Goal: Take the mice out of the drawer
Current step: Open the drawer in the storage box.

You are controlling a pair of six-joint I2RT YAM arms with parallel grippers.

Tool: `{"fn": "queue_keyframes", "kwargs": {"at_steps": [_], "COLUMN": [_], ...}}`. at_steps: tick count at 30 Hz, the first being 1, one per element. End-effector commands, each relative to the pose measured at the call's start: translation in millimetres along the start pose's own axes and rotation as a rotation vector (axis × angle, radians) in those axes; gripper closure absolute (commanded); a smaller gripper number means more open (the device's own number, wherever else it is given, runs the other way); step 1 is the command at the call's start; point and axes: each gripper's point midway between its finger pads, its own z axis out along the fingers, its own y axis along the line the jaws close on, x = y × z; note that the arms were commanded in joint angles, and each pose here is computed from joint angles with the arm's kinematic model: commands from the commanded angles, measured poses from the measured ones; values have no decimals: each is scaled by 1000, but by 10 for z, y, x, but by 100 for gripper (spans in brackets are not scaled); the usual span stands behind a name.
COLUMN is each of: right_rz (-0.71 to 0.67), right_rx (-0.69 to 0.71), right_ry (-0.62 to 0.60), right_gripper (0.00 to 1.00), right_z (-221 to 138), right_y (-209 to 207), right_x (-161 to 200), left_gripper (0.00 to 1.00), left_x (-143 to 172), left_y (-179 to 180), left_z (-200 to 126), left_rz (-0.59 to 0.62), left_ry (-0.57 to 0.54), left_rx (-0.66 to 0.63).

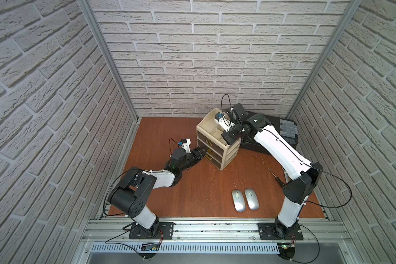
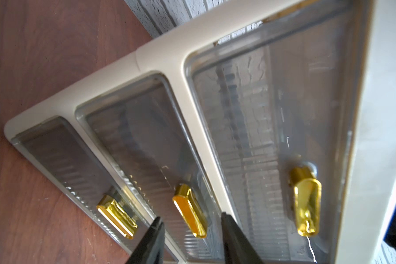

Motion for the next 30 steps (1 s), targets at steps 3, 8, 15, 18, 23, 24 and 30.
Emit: {"fn": "queue_keyframes", "kwargs": {"at_steps": [3,8,15,18,23,24,30], "right_rz": [9,7,6,7,6,5,4], "right_rx": [-1,-1,-4,-2,-5,-5,-3], "right_ry": [18,20,21,24,23,26,26], "right_gripper": [97,97,97,97,97,97,97], "right_z": [43,44,47,50,52,55,48], "right_y": [18,20,26,25,29,29,27], "right_x": [60,69,73,79,80,87,88], "left_gripper": [57,57,60,64,66,67,75], "left_x": [-61,-60,-34,-22,-5,-6,21], "left_y": [-146,-180,-149,-132,-134,-144,-132], "left_z": [60,125,190,210,242,250,287], "left_rz": [-17,-36,-73,-83,-110,-116,-145], "left_ry": [-31,-26,-21,-16,-10,-8,2], "left_rx": [49,73,91,87,98,102,100]}}
